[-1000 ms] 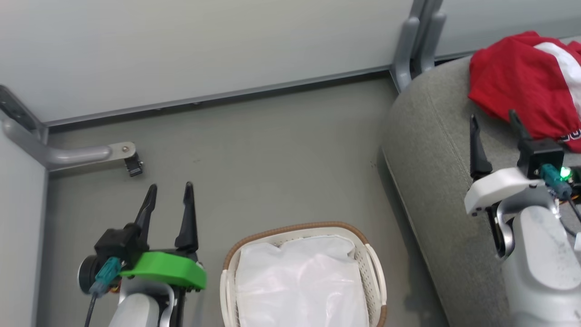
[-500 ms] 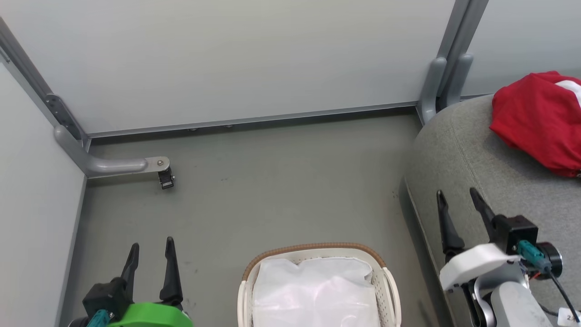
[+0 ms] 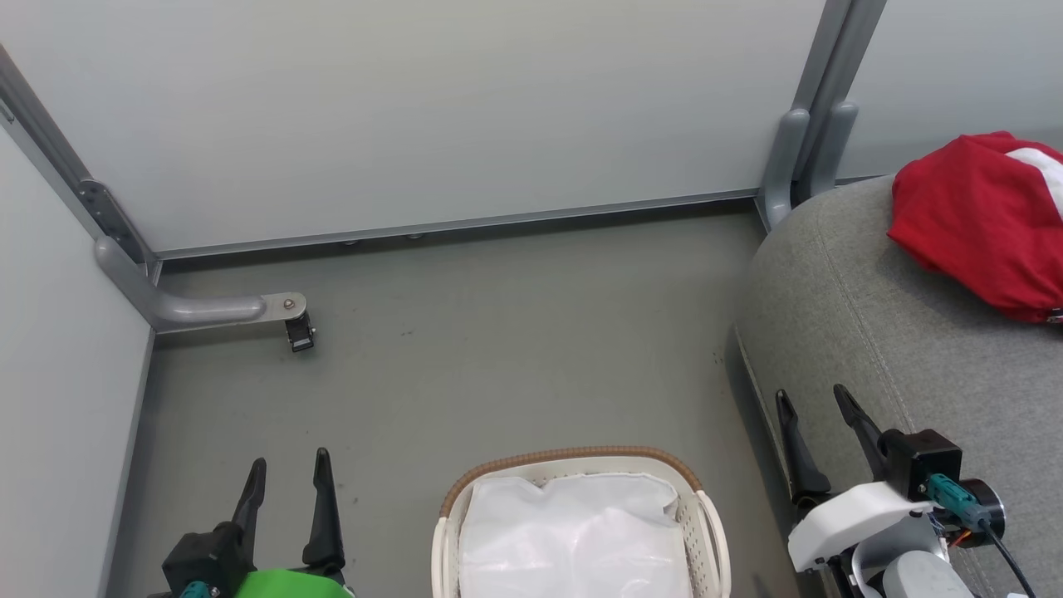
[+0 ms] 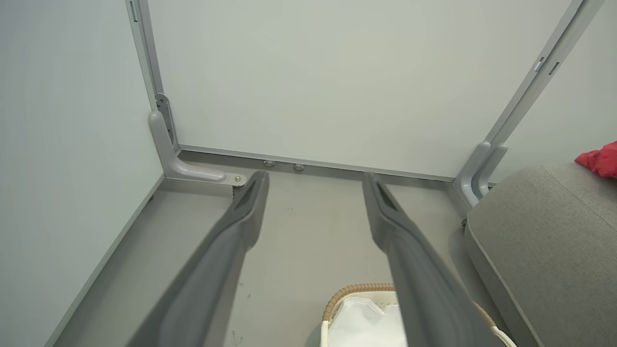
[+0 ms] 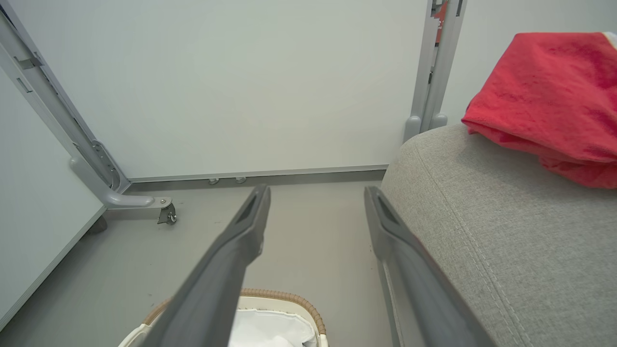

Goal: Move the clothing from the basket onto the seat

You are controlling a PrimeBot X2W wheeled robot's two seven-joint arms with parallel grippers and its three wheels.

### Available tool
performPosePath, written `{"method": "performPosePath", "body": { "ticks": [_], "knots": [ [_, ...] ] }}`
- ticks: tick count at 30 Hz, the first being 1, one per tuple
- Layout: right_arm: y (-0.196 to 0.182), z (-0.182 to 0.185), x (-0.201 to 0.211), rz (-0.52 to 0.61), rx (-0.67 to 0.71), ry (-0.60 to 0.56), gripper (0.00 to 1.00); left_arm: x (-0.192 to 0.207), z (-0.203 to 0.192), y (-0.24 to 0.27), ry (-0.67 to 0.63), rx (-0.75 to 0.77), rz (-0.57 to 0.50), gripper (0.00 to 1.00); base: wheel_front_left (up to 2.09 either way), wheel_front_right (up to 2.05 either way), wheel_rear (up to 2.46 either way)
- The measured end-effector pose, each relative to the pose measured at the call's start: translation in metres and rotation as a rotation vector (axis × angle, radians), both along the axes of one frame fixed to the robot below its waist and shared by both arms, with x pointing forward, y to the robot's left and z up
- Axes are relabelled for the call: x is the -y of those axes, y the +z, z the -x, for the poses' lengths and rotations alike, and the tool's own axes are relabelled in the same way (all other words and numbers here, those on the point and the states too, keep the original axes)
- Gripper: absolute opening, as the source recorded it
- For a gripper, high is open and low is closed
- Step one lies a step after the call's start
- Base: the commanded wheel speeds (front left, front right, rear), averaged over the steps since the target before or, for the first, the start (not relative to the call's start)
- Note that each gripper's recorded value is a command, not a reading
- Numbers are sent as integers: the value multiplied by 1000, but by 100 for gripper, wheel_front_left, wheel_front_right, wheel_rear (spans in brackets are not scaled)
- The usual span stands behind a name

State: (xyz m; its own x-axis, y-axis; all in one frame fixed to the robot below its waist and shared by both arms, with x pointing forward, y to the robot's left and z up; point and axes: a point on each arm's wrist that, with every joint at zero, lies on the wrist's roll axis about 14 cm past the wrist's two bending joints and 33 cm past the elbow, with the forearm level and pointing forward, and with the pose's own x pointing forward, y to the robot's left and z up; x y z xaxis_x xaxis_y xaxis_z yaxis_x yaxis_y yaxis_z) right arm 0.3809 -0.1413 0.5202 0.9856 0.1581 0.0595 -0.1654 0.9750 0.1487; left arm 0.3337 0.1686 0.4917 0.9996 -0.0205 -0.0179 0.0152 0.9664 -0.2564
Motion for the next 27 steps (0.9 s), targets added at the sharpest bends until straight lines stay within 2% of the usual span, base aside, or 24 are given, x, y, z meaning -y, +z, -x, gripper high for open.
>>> {"method": "performPosePath", "body": {
  "ticks": [9, 10, 15, 27],
  "knots": [
    [3, 0, -2, -1, 7, 5, 100, -1, 1, 0, 10, -2, 13, 100, 0, 0, 0],
    [2, 0, -2, -2, 4, 5, 0, -1, 1, -2, 10, -6, 13, 0, 0, 0, 0],
    [-16, 5, -1, -16, -58, -2, 0, -1, 5, -15, 10, -54, 24, 0, 0, 0, 0],
    [-20, 4, 14, -230, -119, -67, 0, -13, 2, -17, 74, -93, 221, 0, 0, 0, 0]
  ]
}}
